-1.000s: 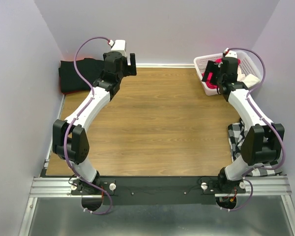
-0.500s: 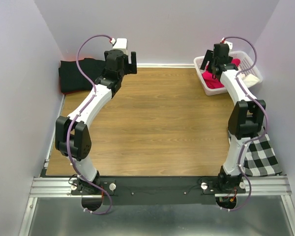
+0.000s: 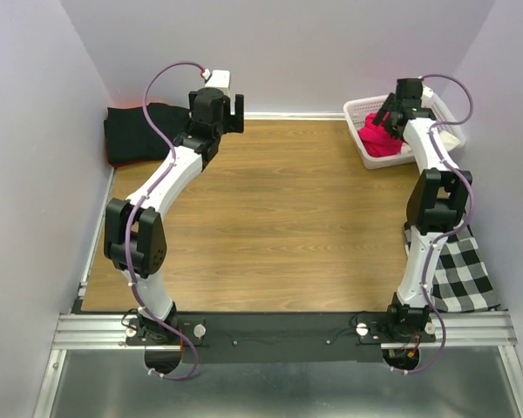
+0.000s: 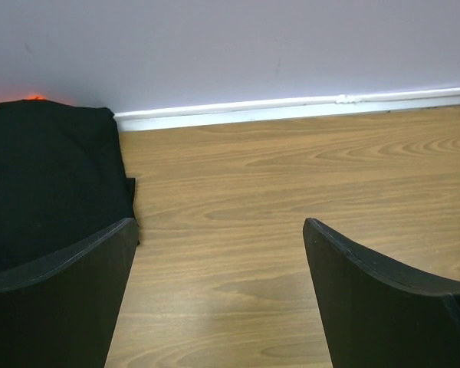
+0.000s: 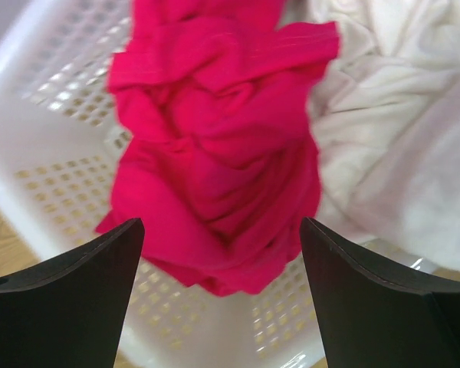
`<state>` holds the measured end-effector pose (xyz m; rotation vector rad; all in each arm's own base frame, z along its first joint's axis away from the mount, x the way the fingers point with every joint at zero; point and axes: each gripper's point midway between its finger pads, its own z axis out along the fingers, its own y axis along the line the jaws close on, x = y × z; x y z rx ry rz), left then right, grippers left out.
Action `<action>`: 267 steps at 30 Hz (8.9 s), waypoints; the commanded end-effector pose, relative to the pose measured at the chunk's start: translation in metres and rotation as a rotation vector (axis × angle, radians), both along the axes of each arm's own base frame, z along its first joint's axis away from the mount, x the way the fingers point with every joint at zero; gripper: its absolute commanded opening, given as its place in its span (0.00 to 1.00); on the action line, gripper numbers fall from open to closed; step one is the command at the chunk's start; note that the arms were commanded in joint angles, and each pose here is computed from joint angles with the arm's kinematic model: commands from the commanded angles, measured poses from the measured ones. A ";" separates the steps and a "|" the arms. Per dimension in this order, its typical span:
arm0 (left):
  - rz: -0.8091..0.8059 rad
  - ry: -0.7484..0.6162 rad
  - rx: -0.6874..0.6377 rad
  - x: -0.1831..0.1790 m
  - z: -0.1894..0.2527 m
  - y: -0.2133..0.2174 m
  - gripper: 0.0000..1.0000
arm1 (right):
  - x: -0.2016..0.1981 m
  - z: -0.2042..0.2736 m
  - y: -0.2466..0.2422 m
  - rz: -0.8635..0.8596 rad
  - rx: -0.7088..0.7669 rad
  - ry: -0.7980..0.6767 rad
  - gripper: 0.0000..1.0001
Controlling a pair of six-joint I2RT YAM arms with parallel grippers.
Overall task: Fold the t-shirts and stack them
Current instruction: Grab crumpled tshirt from bin with the right arm, then move the tshirt to the center of the board, then flatten out the tshirt
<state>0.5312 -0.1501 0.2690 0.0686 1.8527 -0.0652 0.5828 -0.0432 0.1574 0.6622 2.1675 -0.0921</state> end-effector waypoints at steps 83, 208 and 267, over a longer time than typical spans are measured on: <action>0.199 0.033 -0.357 0.055 -0.008 0.099 0.94 | -0.251 0.146 0.405 1.377 0.195 -0.173 0.01; 0.229 0.130 0.026 -0.027 0.023 0.081 0.00 | -0.121 -0.001 0.386 0.982 0.512 -0.011 0.65; 0.258 0.075 -0.012 -0.021 0.064 0.128 0.00 | -0.104 0.091 0.342 0.880 0.224 -0.236 0.01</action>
